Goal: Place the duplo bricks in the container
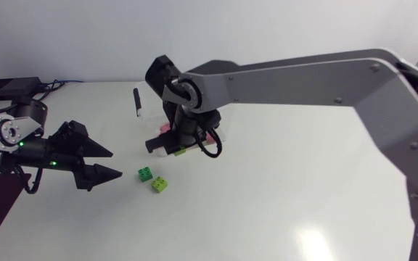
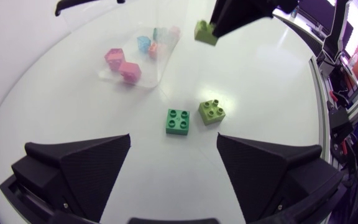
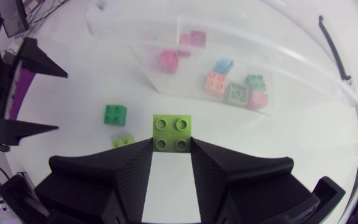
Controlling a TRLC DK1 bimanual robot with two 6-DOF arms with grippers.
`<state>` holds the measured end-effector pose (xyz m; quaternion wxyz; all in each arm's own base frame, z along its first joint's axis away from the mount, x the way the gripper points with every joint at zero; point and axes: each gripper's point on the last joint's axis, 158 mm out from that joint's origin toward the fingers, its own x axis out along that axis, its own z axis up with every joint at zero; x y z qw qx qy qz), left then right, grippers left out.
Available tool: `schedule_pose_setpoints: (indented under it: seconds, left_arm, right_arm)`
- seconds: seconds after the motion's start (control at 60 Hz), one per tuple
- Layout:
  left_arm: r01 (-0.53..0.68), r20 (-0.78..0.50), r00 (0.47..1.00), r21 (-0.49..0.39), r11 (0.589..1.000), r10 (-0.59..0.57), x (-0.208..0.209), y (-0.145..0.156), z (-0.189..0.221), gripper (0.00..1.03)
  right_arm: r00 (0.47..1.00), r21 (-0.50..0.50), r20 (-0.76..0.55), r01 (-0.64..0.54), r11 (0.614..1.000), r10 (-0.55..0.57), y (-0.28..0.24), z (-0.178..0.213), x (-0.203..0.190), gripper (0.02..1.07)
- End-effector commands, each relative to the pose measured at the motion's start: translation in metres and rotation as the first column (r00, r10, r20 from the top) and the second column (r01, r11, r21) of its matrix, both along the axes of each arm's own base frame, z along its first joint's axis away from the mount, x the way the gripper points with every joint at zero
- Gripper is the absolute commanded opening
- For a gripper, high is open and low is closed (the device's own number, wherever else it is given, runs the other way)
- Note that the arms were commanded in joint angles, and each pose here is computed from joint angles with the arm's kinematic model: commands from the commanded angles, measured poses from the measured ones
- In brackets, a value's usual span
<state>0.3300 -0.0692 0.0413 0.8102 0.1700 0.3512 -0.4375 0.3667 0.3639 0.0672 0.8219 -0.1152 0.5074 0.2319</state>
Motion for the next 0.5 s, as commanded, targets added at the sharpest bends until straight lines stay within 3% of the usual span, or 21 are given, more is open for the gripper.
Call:
schedule_pose_setpoints:
  seconds: [0.0,0.283,0.483]
  left_arm:
    - [0.048,-0.029,0.998,0.009,0.999,-0.047,-0.005,-0.009,-0.018,0.96]
    - [0.089,-0.059,0.995,0.058,0.994,-0.085,0.012,-0.025,-0.048,0.96]
    - [0.088,-0.059,0.995,0.063,0.994,-0.085,0.021,-0.027,-0.055,0.96]
  right_arm:
    - [0.999,0.021,0.054,-0.004,1.0,0.003,-0.005,0.024,0.004,0.26]
    - [0.977,0.139,0.204,0.029,0.99,-0.057,-0.013,0.107,0.033,0.26]
    - [0.962,0.181,0.257,0.046,0.982,-0.092,-0.014,0.137,0.056,0.26]
